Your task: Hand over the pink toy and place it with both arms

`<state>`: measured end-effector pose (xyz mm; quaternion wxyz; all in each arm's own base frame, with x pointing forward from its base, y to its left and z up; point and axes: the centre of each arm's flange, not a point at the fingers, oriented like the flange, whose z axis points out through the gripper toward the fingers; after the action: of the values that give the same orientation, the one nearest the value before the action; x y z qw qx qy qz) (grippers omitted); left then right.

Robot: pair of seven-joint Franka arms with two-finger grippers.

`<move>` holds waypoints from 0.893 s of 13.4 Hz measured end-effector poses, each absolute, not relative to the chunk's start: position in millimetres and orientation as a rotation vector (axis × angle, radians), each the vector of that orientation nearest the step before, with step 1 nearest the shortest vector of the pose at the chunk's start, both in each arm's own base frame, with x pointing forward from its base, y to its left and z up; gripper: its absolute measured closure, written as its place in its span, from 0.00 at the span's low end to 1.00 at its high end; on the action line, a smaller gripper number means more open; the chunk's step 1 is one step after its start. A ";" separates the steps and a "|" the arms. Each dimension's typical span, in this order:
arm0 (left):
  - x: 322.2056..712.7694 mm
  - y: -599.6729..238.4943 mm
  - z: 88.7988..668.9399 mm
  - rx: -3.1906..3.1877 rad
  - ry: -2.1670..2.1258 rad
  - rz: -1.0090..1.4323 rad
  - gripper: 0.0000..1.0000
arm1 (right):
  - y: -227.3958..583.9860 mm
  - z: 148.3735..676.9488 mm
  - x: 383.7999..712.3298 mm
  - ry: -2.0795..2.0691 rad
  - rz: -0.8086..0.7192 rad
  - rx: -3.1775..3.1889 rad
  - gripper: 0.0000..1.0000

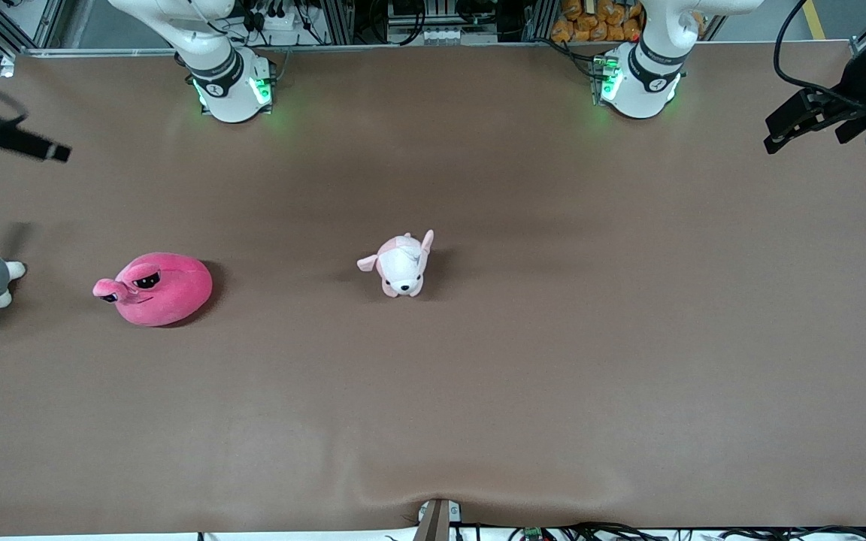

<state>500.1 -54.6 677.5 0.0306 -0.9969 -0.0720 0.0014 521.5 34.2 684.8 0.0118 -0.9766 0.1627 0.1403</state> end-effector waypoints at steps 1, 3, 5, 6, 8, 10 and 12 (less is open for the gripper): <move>500.4 -51.5 677.3 -3.072 -0.231 0.005 0.00 | 59.0 689.6 513.1 0.423 0.418 -3.101 0.00; 501.4 -39.7 677.4 -3.069 -0.267 0.006 0.00 | 71.3 692.0 502.8 0.213 0.351 -3.163 0.00; 502.0 -29.6 677.8 -3.067 -0.298 0.005 0.00 | 41.7 684.6 498.4 0.051 0.220 -3.163 0.00; 501.9 -28.4 677.9 -3.066 -0.302 0.005 0.00 | 21.1 675.8 493.0 -0.003 0.181 -3.156 0.00; 501.9 -28.7 677.5 -3.066 -0.300 0.006 0.00 | -5.5 663.6 477.9 -0.054 0.143 -3.147 0.00; 501.8 -28.8 676.7 -3.066 -0.300 0.009 0.00 | -5.0 669.7 471.1 -0.071 0.090 -3.148 0.00; 501.7 -30.3 675.4 -3.066 -0.296 0.015 0.00 | 1.7 683.9 474.0 -0.091 0.020 -3.152 0.00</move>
<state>501.7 -30.3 675.4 0.0309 -0.9949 -0.0960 0.0048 474.0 1.7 683.9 -0.0058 -0.9995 -0.0289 0.0063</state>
